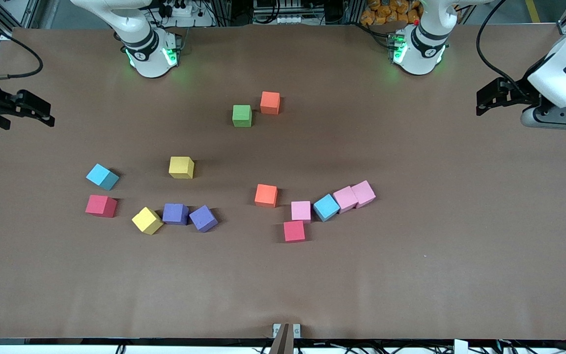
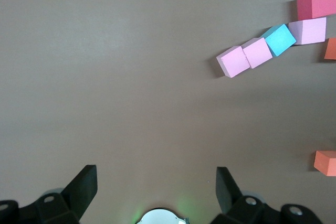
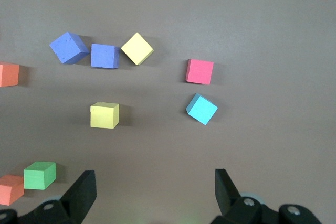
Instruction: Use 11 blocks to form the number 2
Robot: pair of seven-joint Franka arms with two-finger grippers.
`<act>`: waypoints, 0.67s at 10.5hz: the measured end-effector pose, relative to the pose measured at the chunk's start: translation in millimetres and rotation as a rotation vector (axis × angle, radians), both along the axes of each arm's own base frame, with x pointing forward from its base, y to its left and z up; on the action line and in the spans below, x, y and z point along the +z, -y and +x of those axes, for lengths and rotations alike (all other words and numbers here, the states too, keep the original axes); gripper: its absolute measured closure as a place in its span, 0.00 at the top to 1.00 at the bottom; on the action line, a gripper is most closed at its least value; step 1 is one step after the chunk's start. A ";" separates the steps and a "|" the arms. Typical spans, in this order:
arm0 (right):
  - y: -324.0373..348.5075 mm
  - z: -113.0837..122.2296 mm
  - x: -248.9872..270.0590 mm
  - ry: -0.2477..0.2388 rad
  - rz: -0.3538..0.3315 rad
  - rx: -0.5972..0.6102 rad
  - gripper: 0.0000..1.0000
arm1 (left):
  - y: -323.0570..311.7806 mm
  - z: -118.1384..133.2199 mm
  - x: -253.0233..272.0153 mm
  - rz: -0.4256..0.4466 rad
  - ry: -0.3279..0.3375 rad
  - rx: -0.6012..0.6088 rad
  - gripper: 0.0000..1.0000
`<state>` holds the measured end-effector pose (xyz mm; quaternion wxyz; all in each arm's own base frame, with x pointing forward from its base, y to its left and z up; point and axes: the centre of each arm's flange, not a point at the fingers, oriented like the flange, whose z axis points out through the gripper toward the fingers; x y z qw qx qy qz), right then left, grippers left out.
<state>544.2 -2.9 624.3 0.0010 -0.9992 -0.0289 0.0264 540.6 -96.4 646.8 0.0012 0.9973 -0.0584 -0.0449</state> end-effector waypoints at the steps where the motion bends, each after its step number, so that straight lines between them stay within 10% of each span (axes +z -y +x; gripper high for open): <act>1: -7.3 1.9 -0.3 0.009 0.002 0.013 1.00 | 1.6 0.0 -0.3 0.000 0.000 -0.003 1.00; 7: -68.5 30.1 -50.5 -0.030 0.000 0.115 1.00 | 2.2 7.7 -4.7 -0.004 0.020 -0.002 1.00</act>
